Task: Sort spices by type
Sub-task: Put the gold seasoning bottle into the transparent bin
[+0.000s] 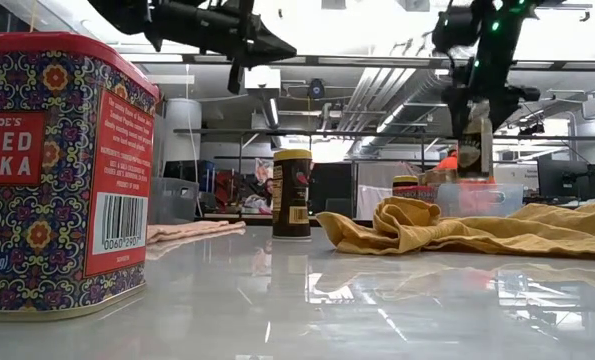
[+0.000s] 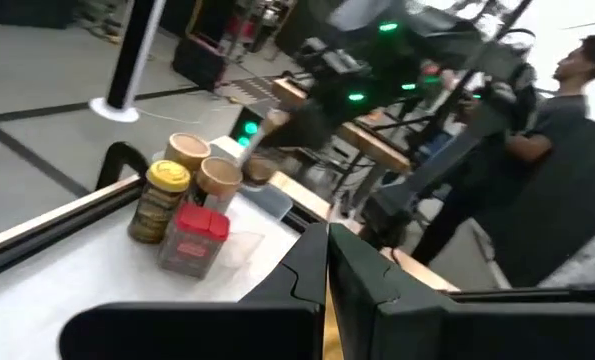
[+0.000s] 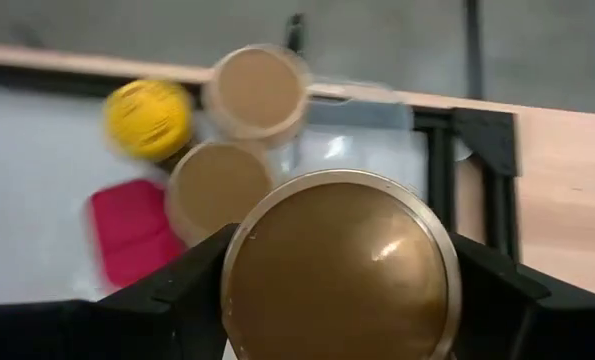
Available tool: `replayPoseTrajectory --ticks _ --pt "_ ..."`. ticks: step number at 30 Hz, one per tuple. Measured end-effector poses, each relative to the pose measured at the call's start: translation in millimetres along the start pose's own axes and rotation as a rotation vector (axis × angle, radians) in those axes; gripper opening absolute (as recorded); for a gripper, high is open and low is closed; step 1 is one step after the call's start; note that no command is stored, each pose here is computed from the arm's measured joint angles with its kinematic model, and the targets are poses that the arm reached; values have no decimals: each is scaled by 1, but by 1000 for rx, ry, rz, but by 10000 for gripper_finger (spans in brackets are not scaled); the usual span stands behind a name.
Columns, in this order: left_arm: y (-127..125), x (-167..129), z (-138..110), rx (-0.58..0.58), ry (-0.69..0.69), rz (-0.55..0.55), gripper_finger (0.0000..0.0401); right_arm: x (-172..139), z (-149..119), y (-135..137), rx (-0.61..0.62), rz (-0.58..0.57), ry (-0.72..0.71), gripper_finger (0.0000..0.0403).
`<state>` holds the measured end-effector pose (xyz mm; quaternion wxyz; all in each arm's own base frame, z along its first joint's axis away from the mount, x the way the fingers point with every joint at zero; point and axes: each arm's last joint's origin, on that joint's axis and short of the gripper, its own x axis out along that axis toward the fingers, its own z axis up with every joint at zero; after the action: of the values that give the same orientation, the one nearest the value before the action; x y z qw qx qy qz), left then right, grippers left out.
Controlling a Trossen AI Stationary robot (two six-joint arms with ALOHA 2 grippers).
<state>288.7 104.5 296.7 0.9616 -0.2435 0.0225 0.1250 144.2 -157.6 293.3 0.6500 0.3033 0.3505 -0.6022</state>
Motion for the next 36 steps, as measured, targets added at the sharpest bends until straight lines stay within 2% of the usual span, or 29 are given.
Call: replayPoseTrajectory --ticks 3,6,12,16,22,30,36 --pt "4 -8 9 -6 12 -48 0 13 6 -4 35 -50 27 271" --pt "9 -19 16 7 34 -51 0 22 12 -4 58 -62 24 271" --pt "16 -43 29 88 43 16 0 42 25 1 112 -70 -16 271" --pt "22 -56 36 122 44 47 0 64 24 3 118 -127 54 271" --pt "30 -67 42 107 64 18 0 90 25 8 156 -165 92 271" --pt "35 -69 44 73 69 31 0 99 37 -3 209 -162 47 272" --pt "35 -69 43 49 69 33 0 101 39 -11 205 -142 75 366"
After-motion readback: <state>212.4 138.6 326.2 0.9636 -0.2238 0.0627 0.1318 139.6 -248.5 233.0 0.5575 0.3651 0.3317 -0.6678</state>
